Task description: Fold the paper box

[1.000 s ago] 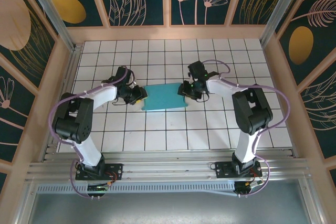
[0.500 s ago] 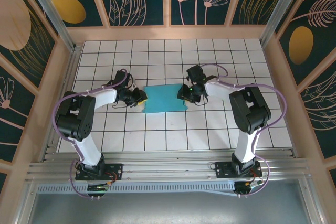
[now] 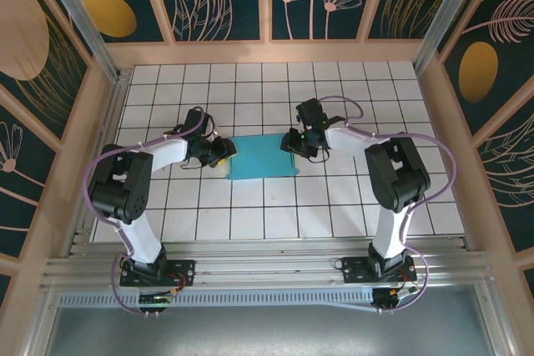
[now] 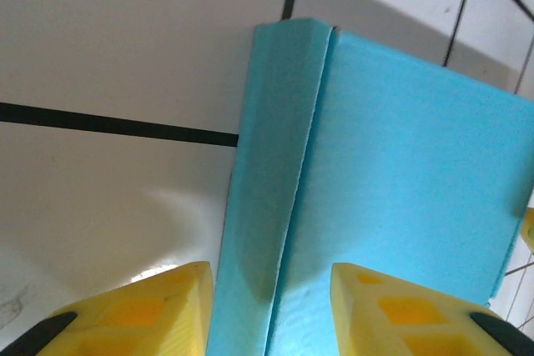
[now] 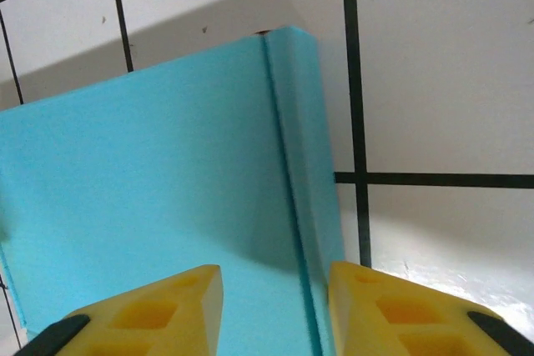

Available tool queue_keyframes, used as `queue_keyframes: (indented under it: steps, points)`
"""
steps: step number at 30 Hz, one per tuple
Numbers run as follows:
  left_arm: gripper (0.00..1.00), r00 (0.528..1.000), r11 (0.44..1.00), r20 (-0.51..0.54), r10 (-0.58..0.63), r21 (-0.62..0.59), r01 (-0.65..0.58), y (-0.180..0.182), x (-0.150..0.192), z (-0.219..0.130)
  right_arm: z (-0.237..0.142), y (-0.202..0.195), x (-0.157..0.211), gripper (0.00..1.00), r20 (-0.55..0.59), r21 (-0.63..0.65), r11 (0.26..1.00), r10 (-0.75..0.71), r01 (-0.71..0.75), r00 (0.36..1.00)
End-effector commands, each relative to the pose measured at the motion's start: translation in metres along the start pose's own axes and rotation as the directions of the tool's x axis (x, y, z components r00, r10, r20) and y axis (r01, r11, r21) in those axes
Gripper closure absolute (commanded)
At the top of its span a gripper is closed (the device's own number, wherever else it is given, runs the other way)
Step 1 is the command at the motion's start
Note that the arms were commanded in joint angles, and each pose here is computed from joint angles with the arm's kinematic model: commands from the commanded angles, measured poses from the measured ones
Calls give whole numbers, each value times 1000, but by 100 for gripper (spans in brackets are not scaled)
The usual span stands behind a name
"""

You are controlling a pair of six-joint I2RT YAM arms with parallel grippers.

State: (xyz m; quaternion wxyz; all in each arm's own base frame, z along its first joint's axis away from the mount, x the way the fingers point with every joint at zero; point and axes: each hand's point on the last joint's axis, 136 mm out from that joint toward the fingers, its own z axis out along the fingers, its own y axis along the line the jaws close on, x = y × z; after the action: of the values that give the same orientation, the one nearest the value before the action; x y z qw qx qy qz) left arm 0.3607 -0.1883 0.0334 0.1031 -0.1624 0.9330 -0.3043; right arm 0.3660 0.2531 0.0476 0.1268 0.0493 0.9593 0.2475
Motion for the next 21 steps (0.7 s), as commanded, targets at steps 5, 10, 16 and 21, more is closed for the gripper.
queue_keyframes:
  steps: [5, 10, 16, 21]
  points:
    - [59, 1000, 1000, 8, -2, 25, 1, -9, -5, -5, 18, -18, 16, 71, -51, -24, 998, 49, -50, 998]
    - [58, 994, 996, 111, -21, 84, 11, -24, -29, -40, 21, -36, 25, 81, -70, -52, 995, 77, -80, 995]
    - [54, 989, 993, 136, -52, 110, 38, -21, -40, -54, 26, -57, 30, 82, -113, -137, 981, 123, -138, 986]
    - [50, 992, 980, 50, -115, 167, 106, -13, -24, -33, 22, -65, 23, 82, -128, -236, 951, 175, -202, 976]
